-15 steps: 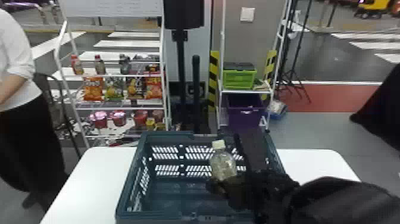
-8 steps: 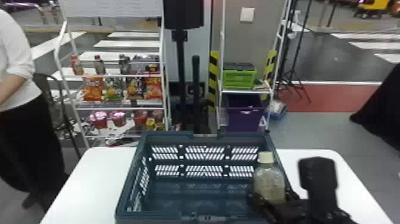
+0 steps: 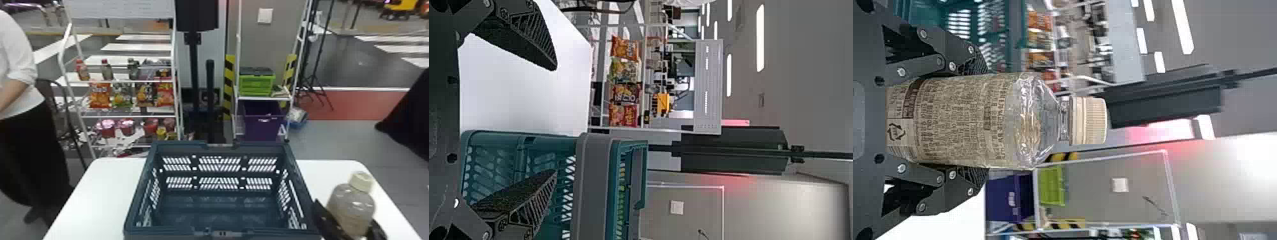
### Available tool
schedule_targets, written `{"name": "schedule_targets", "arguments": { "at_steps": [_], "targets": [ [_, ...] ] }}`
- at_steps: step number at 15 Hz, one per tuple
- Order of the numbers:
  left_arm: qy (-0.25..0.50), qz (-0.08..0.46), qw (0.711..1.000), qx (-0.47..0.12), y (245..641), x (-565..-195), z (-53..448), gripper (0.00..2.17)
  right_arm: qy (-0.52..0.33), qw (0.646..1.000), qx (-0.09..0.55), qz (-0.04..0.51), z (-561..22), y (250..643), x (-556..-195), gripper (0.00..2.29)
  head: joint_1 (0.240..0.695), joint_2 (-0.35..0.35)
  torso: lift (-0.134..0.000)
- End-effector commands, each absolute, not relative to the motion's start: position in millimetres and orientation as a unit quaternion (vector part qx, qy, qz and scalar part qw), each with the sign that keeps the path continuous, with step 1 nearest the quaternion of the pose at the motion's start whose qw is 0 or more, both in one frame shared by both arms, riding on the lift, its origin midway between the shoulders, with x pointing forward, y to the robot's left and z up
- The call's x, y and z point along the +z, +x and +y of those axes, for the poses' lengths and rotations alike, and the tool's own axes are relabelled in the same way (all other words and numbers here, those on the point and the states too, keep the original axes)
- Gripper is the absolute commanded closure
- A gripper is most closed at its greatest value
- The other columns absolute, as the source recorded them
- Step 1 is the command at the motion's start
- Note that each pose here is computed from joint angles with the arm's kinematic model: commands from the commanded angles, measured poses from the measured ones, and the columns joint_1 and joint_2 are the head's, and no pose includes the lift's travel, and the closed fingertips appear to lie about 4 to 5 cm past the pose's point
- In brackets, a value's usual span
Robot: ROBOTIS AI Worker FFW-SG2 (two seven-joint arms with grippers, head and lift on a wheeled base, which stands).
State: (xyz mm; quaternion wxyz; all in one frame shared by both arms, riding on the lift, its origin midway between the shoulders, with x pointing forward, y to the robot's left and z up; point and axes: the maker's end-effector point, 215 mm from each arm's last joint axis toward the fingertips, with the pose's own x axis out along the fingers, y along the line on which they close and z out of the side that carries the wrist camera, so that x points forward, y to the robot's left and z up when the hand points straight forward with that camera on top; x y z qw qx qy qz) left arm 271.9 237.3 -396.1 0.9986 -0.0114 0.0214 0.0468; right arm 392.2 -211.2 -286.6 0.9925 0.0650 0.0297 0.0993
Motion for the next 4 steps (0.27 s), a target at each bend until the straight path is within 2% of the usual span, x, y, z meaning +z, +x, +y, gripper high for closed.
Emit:
{"name": "schedule_targets", "arguments": {
  "at_steps": [1,3,4],
  "targets": [
    [-0.011,0.013,0.999,0.038,270.5,-393.1,226.8,0.16,0.064,0.995,0.075,-0.027,-232.1,362.0,-285.6,0.78,0.499,0.000,0.000],
    [-0.006,0.007,0.999,0.045,270.8,-386.2,231.1,0.15,0.058,0.995,0.051,-0.069,-249.5,332.5,-287.5,0.78,0.499,0.000,0.000],
    [-0.005,0.006,0.999,0.051,271.6,-379.4,238.4,0.15,0.061,0.995,0.045,-0.065,-252.5,318.3,-296.8,0.78,0.499,0.000,0.000]
  ]
}}
